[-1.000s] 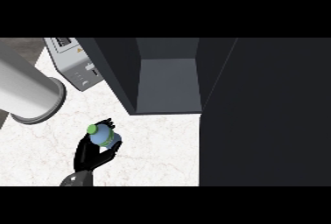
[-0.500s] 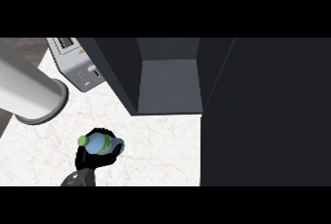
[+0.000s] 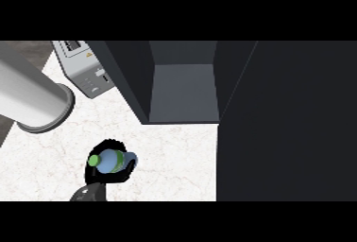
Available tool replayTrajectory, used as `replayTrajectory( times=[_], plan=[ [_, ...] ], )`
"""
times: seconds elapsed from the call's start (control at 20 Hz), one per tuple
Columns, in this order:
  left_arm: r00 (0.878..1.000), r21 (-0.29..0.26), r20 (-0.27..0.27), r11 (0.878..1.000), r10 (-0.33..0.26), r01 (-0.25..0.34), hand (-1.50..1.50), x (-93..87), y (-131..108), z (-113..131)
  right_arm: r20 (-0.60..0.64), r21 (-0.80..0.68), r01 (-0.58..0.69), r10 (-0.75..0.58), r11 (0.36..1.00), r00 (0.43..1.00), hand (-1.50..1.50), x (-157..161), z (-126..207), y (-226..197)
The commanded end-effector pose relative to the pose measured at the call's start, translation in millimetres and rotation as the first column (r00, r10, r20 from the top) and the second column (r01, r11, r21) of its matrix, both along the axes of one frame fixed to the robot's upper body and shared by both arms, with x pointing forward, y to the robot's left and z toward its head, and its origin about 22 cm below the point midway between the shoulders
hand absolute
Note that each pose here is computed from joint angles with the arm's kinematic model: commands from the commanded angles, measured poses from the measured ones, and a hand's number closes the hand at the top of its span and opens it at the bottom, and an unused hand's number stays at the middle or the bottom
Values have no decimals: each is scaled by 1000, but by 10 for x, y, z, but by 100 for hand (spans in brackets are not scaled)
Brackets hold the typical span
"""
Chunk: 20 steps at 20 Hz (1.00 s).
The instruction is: Pick up the bottled water, place it into the cabinet and close the cabinet
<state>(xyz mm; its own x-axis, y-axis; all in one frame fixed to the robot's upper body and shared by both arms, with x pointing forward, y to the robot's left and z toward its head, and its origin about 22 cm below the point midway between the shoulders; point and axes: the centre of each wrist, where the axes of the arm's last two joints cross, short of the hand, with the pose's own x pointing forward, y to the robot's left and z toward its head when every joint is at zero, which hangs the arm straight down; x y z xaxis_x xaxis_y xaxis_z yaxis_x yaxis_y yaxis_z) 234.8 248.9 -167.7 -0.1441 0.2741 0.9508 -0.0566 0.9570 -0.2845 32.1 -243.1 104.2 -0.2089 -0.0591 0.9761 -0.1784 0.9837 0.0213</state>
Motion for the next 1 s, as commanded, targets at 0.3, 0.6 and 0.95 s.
replayTrajectory(
  times=[0.3,0.6,0.95],
  plan=[
    [997,-121,21,989,-78,80,150,104,-428,165,14,34,-12,11,999,1000,-150,-40,196,7],
    [993,-97,10,989,-114,115,150,391,-842,585,25,27,-15,14,1000,1000,-150,45,132,-8],
    [990,60,88,993,-107,102,150,669,-1244,1255,23,48,-4,3,999,1000,-150,-56,187,-34]
  ],
)
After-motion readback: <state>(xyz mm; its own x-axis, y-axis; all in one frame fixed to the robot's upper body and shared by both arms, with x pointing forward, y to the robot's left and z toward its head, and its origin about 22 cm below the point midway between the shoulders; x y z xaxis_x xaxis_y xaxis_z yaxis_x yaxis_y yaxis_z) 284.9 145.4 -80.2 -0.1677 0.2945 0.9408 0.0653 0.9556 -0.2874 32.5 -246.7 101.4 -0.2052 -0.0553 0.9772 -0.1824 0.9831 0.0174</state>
